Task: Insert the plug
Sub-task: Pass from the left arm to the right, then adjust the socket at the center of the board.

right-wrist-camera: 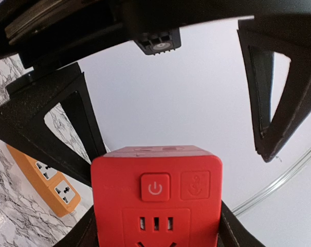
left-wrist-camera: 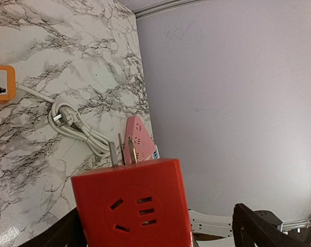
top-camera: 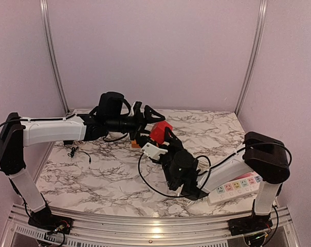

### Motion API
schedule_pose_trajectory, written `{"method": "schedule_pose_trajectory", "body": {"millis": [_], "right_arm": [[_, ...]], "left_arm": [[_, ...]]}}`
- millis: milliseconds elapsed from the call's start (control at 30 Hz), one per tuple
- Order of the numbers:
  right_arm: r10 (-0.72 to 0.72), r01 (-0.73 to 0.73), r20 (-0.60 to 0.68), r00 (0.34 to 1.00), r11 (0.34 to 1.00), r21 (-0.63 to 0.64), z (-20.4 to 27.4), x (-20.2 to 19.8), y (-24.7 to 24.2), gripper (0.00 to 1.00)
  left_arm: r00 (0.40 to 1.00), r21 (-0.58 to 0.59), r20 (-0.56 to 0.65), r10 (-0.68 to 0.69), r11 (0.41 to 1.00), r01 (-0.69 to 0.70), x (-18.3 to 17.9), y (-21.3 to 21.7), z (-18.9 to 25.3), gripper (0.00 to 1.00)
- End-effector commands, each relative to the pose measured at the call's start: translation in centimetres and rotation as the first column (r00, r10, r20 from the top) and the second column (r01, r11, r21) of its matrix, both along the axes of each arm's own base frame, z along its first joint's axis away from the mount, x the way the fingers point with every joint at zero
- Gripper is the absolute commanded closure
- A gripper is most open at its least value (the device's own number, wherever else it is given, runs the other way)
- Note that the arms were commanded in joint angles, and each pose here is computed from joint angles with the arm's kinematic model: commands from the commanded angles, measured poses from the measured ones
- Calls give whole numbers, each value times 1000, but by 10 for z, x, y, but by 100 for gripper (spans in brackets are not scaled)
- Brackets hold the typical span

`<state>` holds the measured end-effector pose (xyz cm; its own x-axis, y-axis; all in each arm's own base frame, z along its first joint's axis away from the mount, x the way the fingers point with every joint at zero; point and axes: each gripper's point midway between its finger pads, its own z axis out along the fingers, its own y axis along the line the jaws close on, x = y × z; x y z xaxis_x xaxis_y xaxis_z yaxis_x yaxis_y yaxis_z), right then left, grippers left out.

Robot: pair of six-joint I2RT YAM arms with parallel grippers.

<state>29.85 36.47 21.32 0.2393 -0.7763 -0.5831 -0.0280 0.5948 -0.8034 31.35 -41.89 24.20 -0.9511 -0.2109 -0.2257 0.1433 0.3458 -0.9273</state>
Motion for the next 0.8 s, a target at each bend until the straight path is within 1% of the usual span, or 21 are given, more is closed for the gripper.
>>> {"method": "schedule_pose_trajectory", "body": {"millis": [0,67,167,233,300,400,467,567,667,767], "right_arm": [[50,-38,-82,995,989,142,18,-4,-4,81],[83,-61,-139,987,986,156,17,-4,-2,82],[158,-95,-254,954,965,244,17,-4,-1,84],[212,-102,-315,925,938,332,20,-1,-6,84],[269,-95,-371,889,900,425,25,3,-12,84],[331,-69,-429,841,850,522,31,10,-17,84],[356,-38,-460,813,822,568,35,14,-16,84],[345,25,-496,796,801,597,38,19,-16,85],[333,81,-522,785,780,620,40,23,-16,85],[362,100,-536,763,753,650,41,21,-14,85]], "left_arm": [[990,-103,141,10,995,4,9,11,54,1],[985,-98,172,21,995,-4,15,18,56,1],[973,-71,224,55,997,-40,30,35,52,1],[959,-35,270,89,996,-83,43,52,44,1],[930,20,347,121,990,-136,56,69,34,1],[895,100,431,119,979,-179,69,83,16,1],[886,142,455,93,974,-175,77,85,1,1],[880,206,473,45,965,-160,92,85,-26,1],[896,232,444,-12,967,-102,109,82,-56,1],[905,258,425,-33,962,-86,128,87,-84,2]]}}
